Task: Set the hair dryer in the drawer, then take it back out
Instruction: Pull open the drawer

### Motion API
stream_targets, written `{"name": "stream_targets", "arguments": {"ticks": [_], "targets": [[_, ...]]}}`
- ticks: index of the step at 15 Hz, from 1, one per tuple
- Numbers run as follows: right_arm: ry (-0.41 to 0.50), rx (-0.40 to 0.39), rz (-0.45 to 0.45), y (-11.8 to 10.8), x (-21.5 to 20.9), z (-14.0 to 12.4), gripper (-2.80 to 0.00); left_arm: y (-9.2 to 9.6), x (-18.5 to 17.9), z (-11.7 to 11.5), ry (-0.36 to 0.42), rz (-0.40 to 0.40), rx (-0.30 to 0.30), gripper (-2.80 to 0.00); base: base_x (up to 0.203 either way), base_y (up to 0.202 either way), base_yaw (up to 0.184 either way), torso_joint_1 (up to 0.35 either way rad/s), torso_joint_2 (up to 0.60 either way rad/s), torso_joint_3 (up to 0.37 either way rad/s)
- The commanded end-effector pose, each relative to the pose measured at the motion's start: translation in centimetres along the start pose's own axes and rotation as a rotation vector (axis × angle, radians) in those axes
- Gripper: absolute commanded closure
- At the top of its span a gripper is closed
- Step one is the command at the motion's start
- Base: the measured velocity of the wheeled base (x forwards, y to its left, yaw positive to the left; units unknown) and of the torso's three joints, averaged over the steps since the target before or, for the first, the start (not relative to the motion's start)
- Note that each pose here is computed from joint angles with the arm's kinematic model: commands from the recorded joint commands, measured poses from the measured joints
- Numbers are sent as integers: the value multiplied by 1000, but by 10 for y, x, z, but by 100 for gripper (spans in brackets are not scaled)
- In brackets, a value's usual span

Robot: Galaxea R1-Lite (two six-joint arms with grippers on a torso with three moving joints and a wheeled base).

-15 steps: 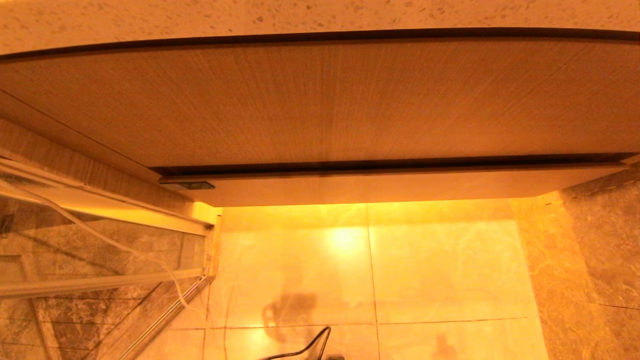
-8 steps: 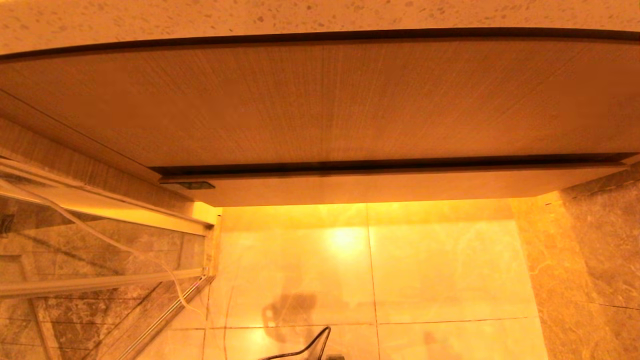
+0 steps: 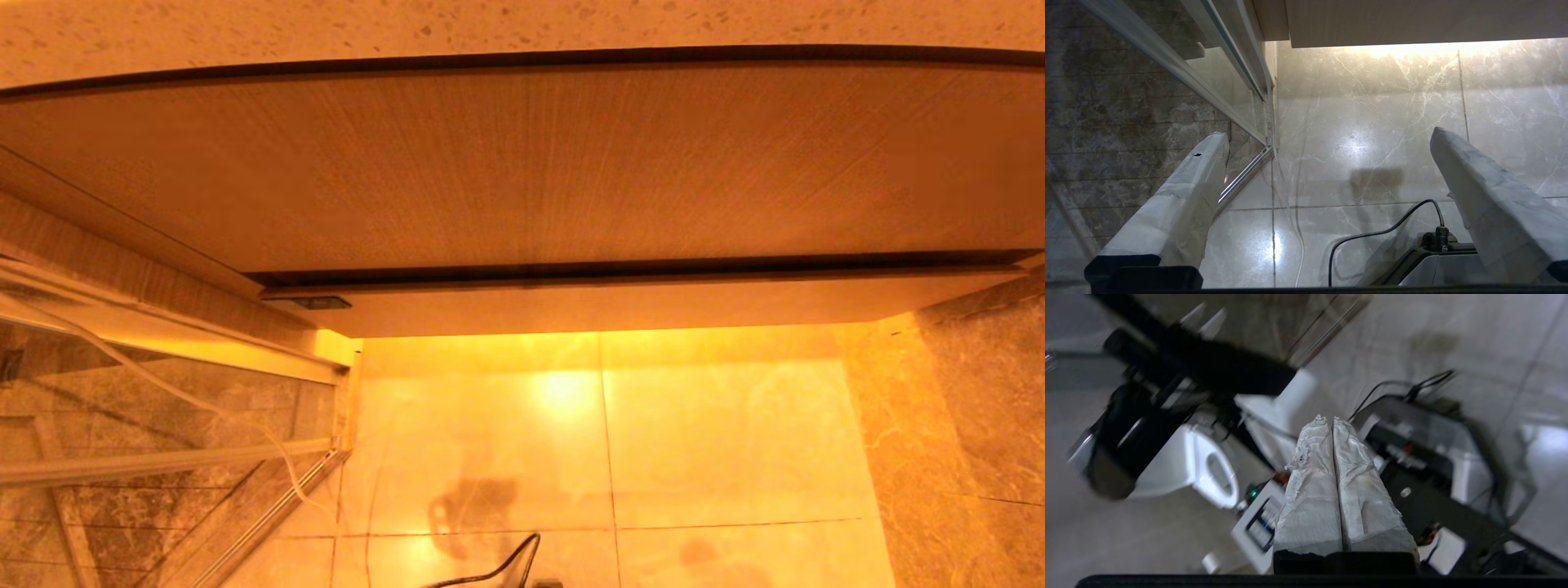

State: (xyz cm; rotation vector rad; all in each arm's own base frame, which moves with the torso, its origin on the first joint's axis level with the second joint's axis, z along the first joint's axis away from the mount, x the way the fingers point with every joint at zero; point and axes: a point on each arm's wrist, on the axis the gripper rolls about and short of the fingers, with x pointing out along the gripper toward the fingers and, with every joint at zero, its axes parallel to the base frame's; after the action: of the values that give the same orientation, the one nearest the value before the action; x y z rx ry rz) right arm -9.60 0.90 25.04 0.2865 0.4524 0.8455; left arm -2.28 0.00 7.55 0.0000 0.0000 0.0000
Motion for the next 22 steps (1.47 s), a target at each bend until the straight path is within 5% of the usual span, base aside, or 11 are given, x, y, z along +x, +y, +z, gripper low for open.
{"name": "stream_targets", "arguments": {"ticks": [1,3,6,9,12,19,22], "targets": [[64,28,47,-3,-1,3,0,0,0,0,0,0,0,-280,0,0,0,0,0,0],[154,43,36,-15,10,20,0,0,0,0,0,0,0,-280,0,0,0,0,0,0],[348,-261,-128,-39,32,37,0,0,0,0,0,0,0,-280,0,0,0,0,0,0],[527,-589,-109,-54,46,44,0,0,0,0,0,0,0,-280,0,0,0,0,0,0],[634,-678,-25,-71,68,52,0,0,0,0,0,0,0,-280,0,0,0,0,0,0],[618,-913,29,-125,140,76,0,0,0,0,0,0,0,-280,0,0,0,0,0,0],[553,-1064,-100,-139,149,89,0,0,0,0,0,0,0,-280,0,0,0,0,0,0]]}}
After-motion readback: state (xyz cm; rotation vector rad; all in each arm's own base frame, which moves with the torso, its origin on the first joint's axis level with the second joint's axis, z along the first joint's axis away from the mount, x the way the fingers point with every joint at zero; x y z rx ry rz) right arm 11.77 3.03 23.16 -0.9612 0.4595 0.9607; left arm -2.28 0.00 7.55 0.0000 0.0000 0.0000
